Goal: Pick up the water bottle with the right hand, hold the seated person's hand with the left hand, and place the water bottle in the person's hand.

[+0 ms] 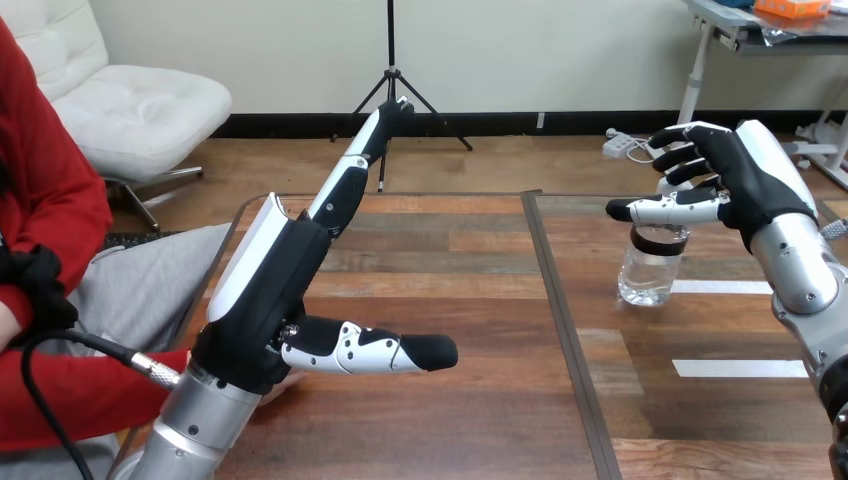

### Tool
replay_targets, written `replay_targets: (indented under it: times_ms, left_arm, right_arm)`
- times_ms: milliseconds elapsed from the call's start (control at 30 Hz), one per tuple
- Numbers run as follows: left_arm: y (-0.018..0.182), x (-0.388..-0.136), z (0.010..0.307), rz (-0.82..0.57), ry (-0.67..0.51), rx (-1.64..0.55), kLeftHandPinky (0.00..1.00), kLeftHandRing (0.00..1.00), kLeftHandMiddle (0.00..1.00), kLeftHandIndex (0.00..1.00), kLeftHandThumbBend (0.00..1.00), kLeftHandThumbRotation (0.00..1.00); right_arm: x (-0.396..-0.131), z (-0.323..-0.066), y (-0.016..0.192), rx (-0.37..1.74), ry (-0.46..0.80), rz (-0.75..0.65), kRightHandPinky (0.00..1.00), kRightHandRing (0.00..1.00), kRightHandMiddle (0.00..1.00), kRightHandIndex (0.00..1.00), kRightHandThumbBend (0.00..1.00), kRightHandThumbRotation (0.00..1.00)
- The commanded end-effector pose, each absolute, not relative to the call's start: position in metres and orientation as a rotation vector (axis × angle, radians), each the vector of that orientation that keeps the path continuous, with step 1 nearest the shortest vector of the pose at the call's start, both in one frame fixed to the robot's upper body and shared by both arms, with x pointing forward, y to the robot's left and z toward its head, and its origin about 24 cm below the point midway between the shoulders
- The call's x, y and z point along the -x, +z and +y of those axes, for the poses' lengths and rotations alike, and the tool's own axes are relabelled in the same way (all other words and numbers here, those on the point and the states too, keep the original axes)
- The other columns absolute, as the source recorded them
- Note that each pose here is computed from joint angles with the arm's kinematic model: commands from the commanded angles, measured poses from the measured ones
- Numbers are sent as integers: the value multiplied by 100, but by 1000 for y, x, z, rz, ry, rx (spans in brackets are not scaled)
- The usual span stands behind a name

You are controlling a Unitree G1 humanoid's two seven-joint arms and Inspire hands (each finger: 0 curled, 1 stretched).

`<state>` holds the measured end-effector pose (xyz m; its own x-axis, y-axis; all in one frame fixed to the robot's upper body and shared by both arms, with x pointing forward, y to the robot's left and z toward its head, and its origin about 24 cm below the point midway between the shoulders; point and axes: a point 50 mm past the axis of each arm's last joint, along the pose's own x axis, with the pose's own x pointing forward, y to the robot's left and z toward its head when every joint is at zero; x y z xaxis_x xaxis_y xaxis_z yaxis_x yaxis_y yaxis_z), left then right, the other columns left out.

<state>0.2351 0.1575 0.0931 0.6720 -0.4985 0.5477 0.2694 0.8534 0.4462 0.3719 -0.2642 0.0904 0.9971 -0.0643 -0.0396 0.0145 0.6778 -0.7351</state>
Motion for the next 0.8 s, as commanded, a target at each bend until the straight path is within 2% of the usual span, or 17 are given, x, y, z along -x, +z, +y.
replay_targets:
  times_ms: [0,767]
  left_arm:
    - [110,-237,158,-793,-427,-333,100,100,100,100,100,52]
    - [110,-241,157,-805,-416,-360,100,100,100,100,100,53]
  right_arm:
    - [-373,-257,87,800,-29,57,55,64,67,74,98,27]
    - [-375,-249,99,829,10,-28,49,60,63,72,97,27]
